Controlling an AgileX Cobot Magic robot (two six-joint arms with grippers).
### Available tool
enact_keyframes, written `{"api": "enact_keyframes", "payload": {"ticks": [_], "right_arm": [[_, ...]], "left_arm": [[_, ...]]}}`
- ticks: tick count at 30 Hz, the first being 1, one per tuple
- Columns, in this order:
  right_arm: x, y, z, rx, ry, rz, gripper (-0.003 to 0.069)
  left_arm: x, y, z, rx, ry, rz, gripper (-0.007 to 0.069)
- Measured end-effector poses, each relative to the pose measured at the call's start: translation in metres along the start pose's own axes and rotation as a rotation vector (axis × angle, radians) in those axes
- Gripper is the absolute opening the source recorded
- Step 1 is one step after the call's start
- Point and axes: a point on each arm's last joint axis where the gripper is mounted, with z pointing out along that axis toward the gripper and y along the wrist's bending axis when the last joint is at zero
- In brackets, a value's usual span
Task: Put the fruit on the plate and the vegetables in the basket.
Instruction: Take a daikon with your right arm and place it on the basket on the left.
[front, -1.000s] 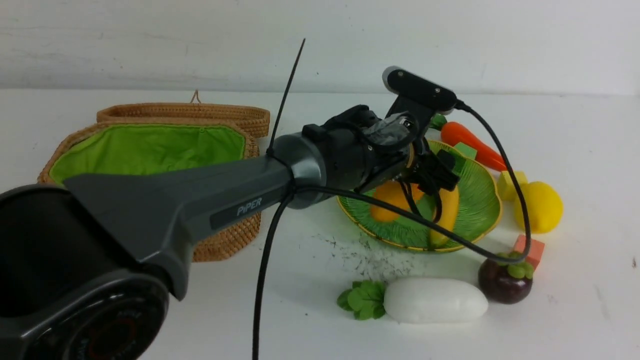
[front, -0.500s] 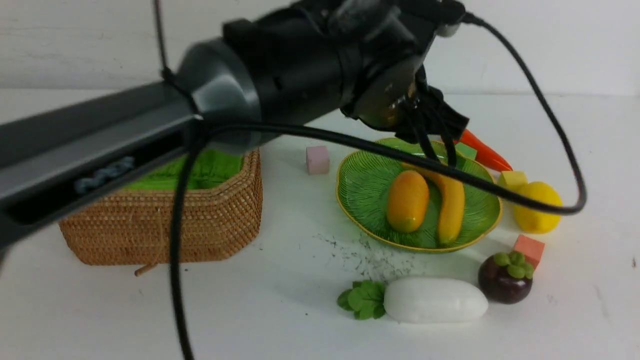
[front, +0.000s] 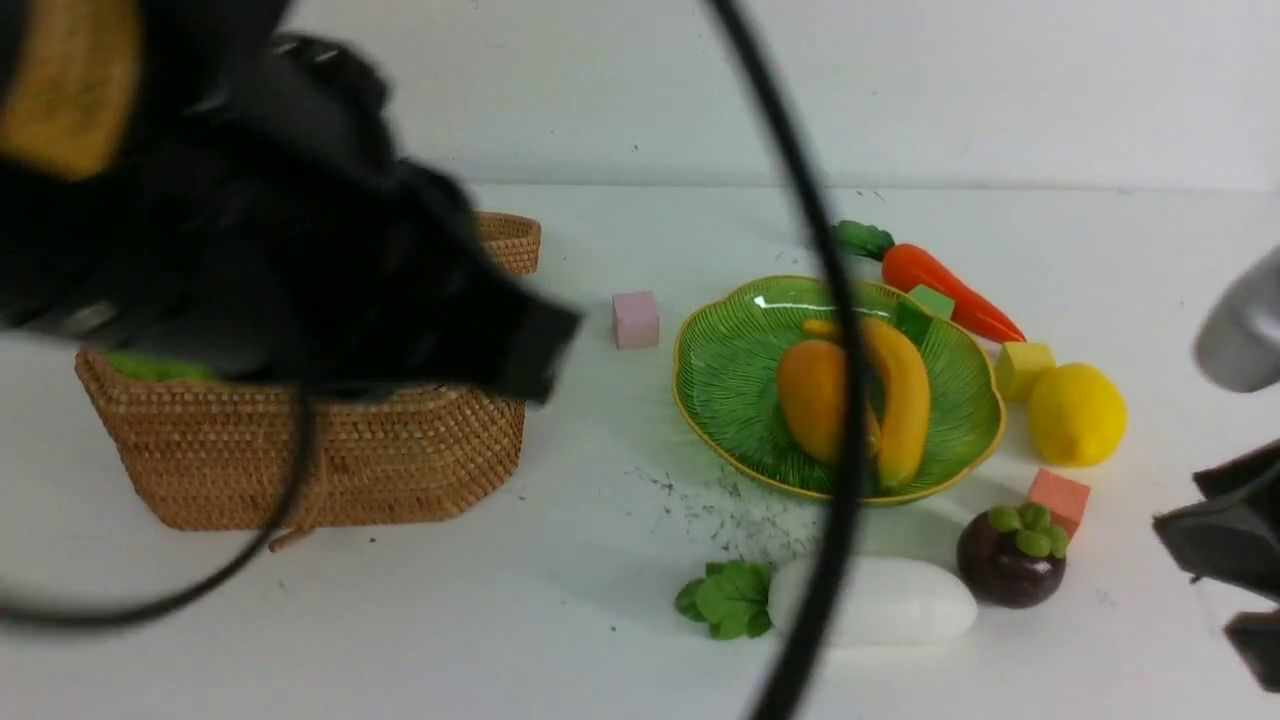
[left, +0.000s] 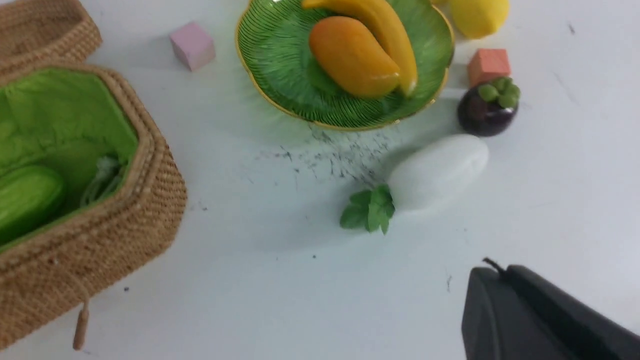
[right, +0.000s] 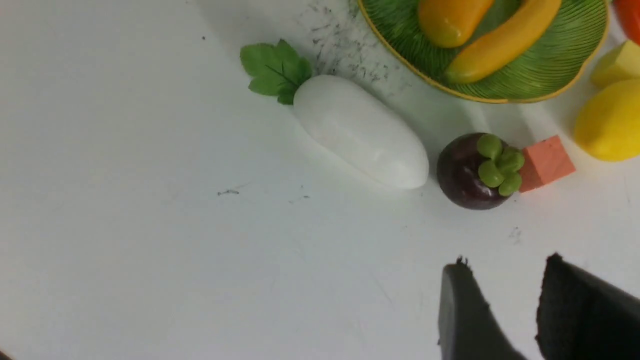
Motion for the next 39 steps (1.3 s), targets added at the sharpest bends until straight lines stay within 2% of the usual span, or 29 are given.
{"api": "enact_keyframes", "payload": {"ticks": [4,7,10,14,17,20,24,28,33,39], "right_arm": [[-0.014,0.004,0.030,-0.022,0.079,-0.096,0.0235],[-0.021,0.005,0.047,-0.059,0.130,-0.111,0.0235],[-0.026,-0.005,0.070,-0.104,0.194,-0.094,0.0235],[-0.028,-0.027,0.115,-0.211,0.260,-0.050,0.0235],[-0.027,-0.037,0.146,-0.280,0.263,-0.069,0.0242],[-0.028,-0.039,0.170,-0.302,0.247,-0.134,0.0256],[-0.030,-0.036,0.192,-0.305,0.225,-0.225,0.0300],[-0.032,-0.029,0.212,-0.302,0.197,-0.353,0.0398],[-0.030,-0.033,0.229,-0.269,0.190,-0.416,0.0493],[-0.025,-0.034,0.242,-0.261,0.224,-0.460,0.0522]], "left_arm": [[0.054,0.022,-0.043,0.066,-0.119,-0.019,-0.0013],[0.074,0.030,-0.057,0.095,-0.173,-0.029,-0.0013],[0.099,0.039,-0.072,0.123,-0.229,-0.041,-0.0013],[0.124,0.050,-0.088,0.152,-0.295,-0.055,-0.0013],[0.133,0.053,-0.096,0.166,-0.322,-0.063,-0.0013],[0.135,0.053,-0.094,0.167,-0.304,-0.051,-0.0013],[0.137,0.051,-0.093,0.181,-0.278,-0.028,-0.0013],[0.137,0.050,-0.093,0.188,-0.277,0.009,-0.0013],[0.138,0.049,-0.093,0.195,-0.274,0.010,-0.0013],[0.138,0.049,-0.093,0.196,-0.274,0.012,-0.0013]]}}
